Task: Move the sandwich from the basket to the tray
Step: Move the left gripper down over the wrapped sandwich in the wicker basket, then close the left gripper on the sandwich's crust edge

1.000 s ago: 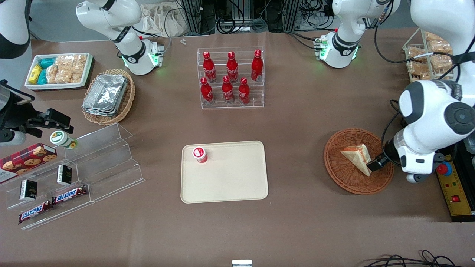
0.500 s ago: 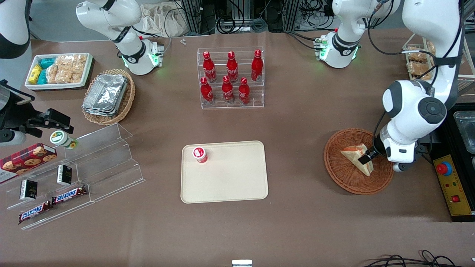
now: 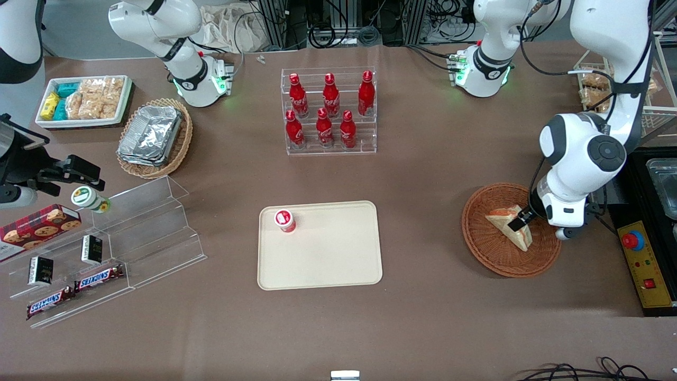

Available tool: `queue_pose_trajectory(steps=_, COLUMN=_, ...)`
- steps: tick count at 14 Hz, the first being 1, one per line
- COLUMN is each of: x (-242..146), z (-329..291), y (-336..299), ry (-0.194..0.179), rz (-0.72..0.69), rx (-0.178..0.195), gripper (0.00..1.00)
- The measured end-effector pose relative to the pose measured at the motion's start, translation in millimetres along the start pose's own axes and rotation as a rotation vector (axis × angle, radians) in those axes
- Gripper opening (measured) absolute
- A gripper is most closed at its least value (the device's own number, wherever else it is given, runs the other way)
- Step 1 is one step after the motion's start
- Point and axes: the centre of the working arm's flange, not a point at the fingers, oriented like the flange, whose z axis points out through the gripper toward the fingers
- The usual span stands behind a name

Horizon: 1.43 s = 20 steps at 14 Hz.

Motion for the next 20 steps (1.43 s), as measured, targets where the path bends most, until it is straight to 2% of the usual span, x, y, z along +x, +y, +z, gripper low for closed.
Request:
queue_pose_trajectory(steps=6, x=-9, z=21, y=-10, ry=0.006, rz=-0.005, rx=-0.005, gripper=0.99)
queue_pose_trajectory(steps=10, x=-17, z=40, y=-18, ry=0.029, rz=-0.007, rx=-0.023, gripper=0.99)
queue_pose_trajectory(steps=12, x=-20, z=48, y=-20, ry=0.025, rz=-0.007, rx=-0.019, gripper=0.98)
queue_pose_trajectory(steps=13, x=-20, z=49, y=-21, ry=0.024, rz=-0.008, rx=-0.018, gripper=0.91)
queue_pose_trajectory(steps=17, x=-20, z=49, y=-20, ry=0.026, rz=-0.007, rx=-0.019, gripper=0.48)
queue_pose_trajectory(steps=20, x=-19, z=48, y=-19, ry=0.029, rz=-0.005, rx=-0.022, gripper=0.28)
